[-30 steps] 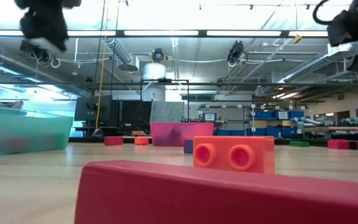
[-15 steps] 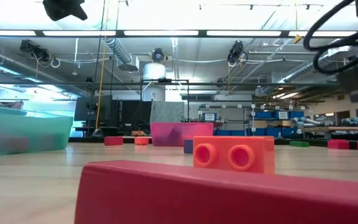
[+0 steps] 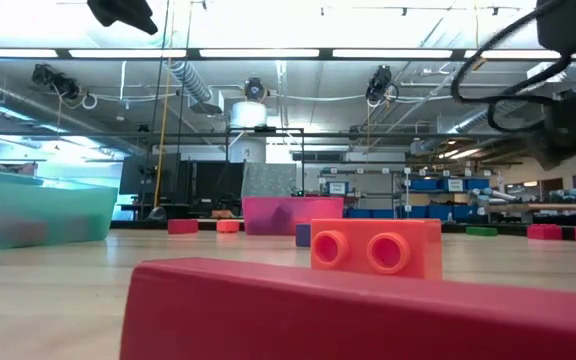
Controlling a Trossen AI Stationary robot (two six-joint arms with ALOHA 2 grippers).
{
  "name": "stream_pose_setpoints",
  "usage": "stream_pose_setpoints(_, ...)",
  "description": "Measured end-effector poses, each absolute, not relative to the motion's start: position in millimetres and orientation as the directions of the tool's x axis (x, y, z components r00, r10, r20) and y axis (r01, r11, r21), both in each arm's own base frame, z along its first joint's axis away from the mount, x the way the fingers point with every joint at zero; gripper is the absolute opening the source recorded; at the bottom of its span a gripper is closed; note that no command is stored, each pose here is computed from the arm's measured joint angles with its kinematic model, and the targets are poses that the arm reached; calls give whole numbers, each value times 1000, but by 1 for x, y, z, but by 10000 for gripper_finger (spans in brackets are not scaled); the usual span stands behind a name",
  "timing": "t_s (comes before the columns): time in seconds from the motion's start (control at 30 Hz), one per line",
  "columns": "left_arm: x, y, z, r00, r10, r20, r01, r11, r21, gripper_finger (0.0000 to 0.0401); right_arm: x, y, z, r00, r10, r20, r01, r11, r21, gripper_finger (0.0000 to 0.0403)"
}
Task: Sort blocks by size
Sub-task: Put the blue 1 studded building block into the red bin
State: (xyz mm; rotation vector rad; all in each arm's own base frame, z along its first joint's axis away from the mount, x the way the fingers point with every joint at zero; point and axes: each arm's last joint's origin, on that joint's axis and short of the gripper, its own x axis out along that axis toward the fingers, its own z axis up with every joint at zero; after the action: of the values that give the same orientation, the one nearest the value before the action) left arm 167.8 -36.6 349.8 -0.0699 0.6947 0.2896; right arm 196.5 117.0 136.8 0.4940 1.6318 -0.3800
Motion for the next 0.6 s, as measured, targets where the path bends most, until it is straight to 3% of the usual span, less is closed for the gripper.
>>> stream_pose_setpoints(0.3,171,-24,345,710,295,-639,-321,944,78,177,216,86,190,296,-82,-952,684,713,151,141)
stream_pose_setpoints(0.47,181,-17,334,745,247,-620,-270,961,58,177,242,53,234,438,-183,-880,652,738,171,141)
stream_pose_setpoints(0.6,190,-7,323,777,218,-590,-252,967,25,177,268,12,262,482,-261,-837,619,777,114,141)
